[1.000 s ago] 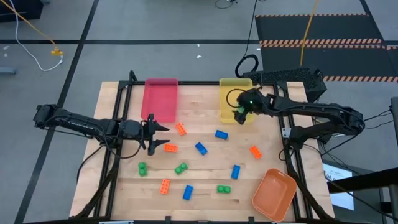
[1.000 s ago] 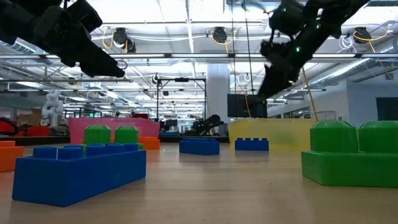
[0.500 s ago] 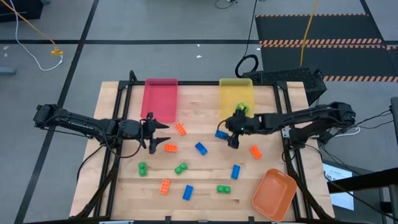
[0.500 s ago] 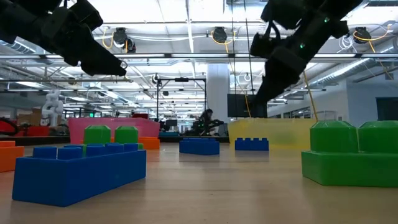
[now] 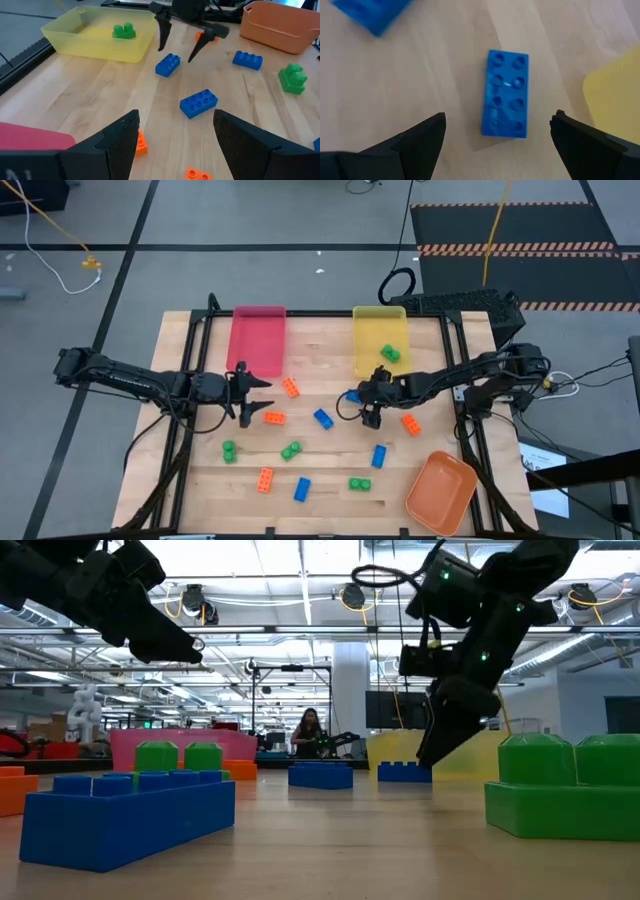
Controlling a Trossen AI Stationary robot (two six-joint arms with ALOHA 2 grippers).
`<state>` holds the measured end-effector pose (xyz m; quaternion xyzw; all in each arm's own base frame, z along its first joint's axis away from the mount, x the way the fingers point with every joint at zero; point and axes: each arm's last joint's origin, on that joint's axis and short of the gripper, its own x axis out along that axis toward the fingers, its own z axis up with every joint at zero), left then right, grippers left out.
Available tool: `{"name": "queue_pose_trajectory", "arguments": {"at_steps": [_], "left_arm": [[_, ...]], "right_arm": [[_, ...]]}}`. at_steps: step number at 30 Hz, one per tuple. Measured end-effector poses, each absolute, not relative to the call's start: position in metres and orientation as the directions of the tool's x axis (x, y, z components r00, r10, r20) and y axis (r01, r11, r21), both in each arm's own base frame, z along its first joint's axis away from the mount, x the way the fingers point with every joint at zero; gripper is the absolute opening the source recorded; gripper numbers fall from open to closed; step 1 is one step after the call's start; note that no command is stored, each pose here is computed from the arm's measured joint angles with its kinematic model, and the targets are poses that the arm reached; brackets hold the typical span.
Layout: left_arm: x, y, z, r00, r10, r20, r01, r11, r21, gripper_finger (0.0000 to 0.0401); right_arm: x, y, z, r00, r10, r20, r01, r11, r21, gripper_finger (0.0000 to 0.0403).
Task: Sort & place blocks by color
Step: Put the top right blue game piece into the orange bin
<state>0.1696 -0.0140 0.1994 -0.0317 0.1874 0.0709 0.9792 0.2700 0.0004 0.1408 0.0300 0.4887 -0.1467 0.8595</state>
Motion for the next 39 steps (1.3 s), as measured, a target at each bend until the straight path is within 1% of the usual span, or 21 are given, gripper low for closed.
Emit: {"name": "queue_pose_trajectory", "arguments": {"at_steps": [6,8,10,14,19,20,24,28,33,39], "left_arm": [[0.17,-0.014,0.199,0.92,0.126,-0.372,-0.151,0.988,-0.037,0.0255],[0.17,-0.014,0.199,0.919,0.126,-0.372,-0.151,0.988,-0.036,0.0255],[0.17,-0.014,0.199,0.919,0.126,-0.374,-0.151,0.988,-0.036,0.0255],[0.17,-0.014,0.199,0.918,0.126,-0.375,-0.151,0.988,-0.036,0.0255],[0.17,-0.014,0.199,0.919,0.126,-0.375,-0.151,0.988,-0.037,0.0255],[0.17,-0.014,0.199,0.919,0.126,-0.375,-0.151,0.988,-0.036,0.0255],[0.17,-0.014,0.199,0.919,0.126,-0.374,-0.15,0.988,-0.035,0.0255],[0.17,-0.014,0.199,0.919,0.126,-0.374,-0.15,0.988,-0.034,0.0255],[0.17,-0.014,0.199,0.919,0.127,-0.374,-0.15,0.988,-0.034,0.0255],[0.17,-0.014,0.199,0.919,0.127,-0.374,-0.15,0.988,-0.032,0.0255]], "right_arm": [[0.276,0.0,0.126,0.463,-0.225,-0.857,0.275,0.956,-0.103,0.0338],[0.279,0.0,0.122,0.466,-0.224,-0.856,0.272,0.957,-0.102,0.0329],[0.28,0.0,0.118,0.462,-0.223,-0.858,0.271,0.957,-0.102,0.031],[0.281,0.0,0.115,0.451,-0.221,-0.865,0.257,0.96,-0.112,0.0249],[0.281,0.001,0.115,0.452,-0.19,-0.872,0.236,0.968,-0.089,0.0137],[0.281,0.001,0.114,0.453,-0.176,-0.874,0.224,0.971,-0.08,0.0122],[0.281,0.003,0.114,0.454,-0.126,-0.882,0.195,0.98,-0.039,0.0123],[0.28,0.004,0.118,0.464,-0.121,-0.878,0.202,0.979,-0.028,0.0123],[0.269,0.005,0.133,0.457,-0.109,-0.883,0.198,0.98,-0.018,0.0123],[0.259,0.011,0.158,0.501,-0.101,-0.86,0.206,0.978,0.005,0.0123]]}}
